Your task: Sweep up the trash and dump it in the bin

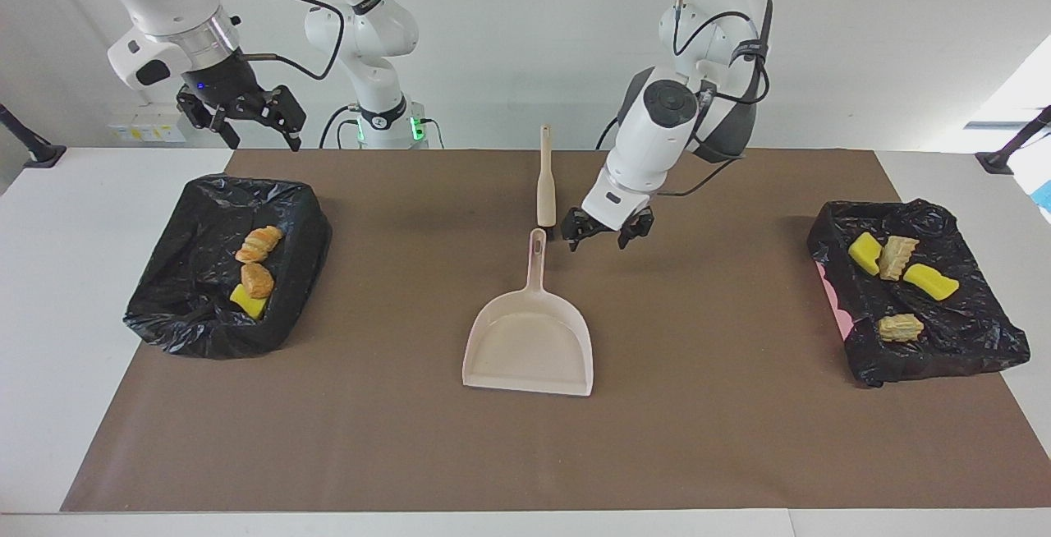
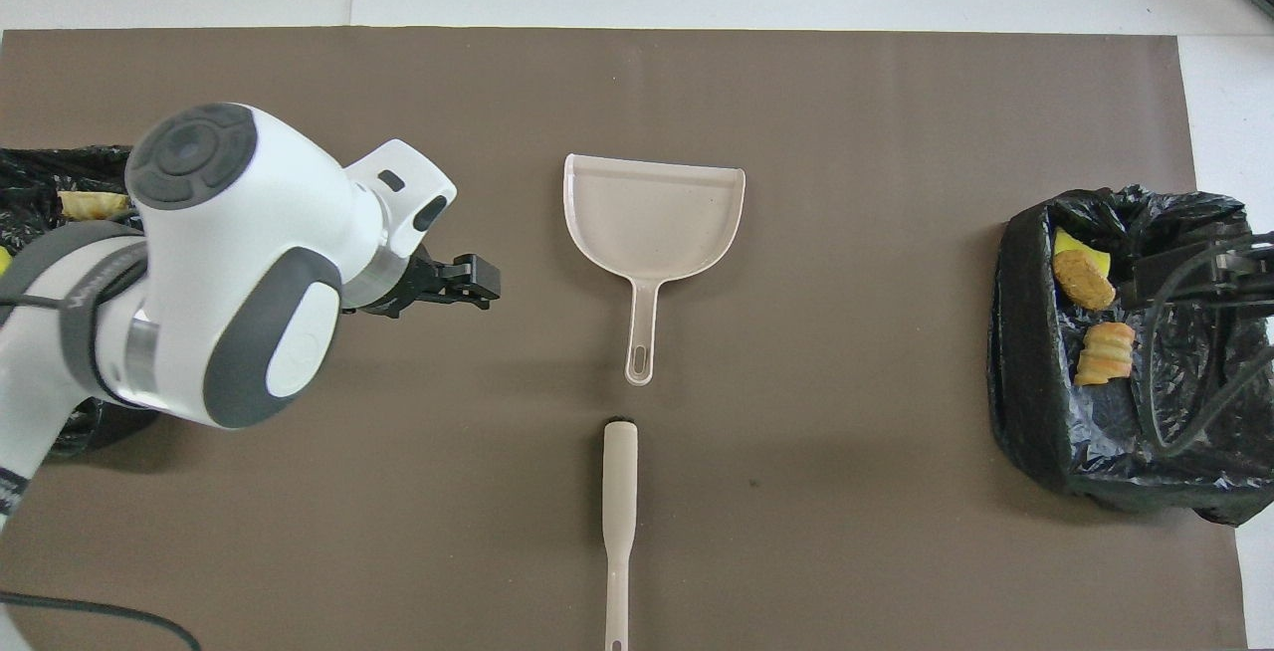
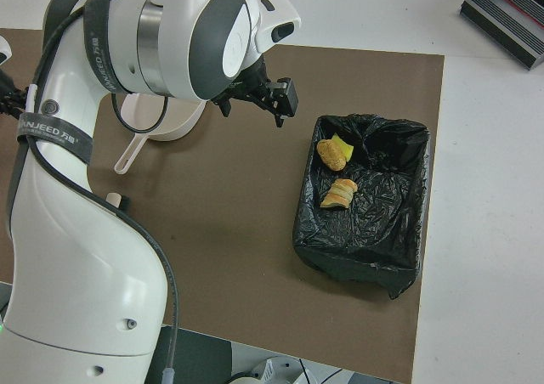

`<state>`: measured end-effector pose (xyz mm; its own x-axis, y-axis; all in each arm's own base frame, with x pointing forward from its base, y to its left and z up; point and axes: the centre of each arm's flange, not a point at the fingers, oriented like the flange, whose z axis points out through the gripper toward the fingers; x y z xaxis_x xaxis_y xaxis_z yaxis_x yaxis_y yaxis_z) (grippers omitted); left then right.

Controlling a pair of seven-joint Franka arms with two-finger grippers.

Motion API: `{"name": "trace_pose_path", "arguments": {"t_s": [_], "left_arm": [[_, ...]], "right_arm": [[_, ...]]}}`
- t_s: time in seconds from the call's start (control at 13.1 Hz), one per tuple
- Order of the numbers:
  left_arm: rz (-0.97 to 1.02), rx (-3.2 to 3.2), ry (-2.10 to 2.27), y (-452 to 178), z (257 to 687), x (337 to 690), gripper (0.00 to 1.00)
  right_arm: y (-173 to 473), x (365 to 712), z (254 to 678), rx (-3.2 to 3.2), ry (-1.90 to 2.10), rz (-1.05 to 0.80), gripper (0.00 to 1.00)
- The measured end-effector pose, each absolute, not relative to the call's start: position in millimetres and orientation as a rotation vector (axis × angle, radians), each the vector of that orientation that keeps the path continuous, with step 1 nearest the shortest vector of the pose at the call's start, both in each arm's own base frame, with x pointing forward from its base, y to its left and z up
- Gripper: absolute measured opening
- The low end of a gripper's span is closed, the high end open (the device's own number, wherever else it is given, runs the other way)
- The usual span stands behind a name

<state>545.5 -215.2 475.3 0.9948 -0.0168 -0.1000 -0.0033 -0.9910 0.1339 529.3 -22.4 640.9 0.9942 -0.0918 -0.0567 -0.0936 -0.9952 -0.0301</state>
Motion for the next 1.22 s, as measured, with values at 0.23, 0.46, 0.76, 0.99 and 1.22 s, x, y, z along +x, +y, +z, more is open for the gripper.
{"name": "trace_pose_path", "arguments": {"t_s": [0.23,0.46,0.76,0.99,1.22], "left_arm": [[-0.152,2.997,-0.057,-155.7,496.4,549.0,1.0],[-0.116,3.045,-0.101,-110.1,505.9,553.8,1.0],[-0.07,3.123,-0.159,-80.1,518.1,554.5,1.0],[-0.029,3.15,-0.179,-50.8,546.0,551.9,1.0],[0.016,3.153,-0.208,-30.6,594.7,547.9,1.0]], "right_arm": [[-22.4,529.3,640.9,-3.104,0.144,0.086,1.0],[-22.4,529.3,640.9,-3.104,0.144,0.086,1.0],[-22.4,529.3,640.9,-3.104,0.144,0.086,1.0],[-22.4,529.3,640.9,-3.104,0.144,0.086,1.0],[-22.4,529.3,640.9,-3.104,0.144,0.086,1.0]]}}
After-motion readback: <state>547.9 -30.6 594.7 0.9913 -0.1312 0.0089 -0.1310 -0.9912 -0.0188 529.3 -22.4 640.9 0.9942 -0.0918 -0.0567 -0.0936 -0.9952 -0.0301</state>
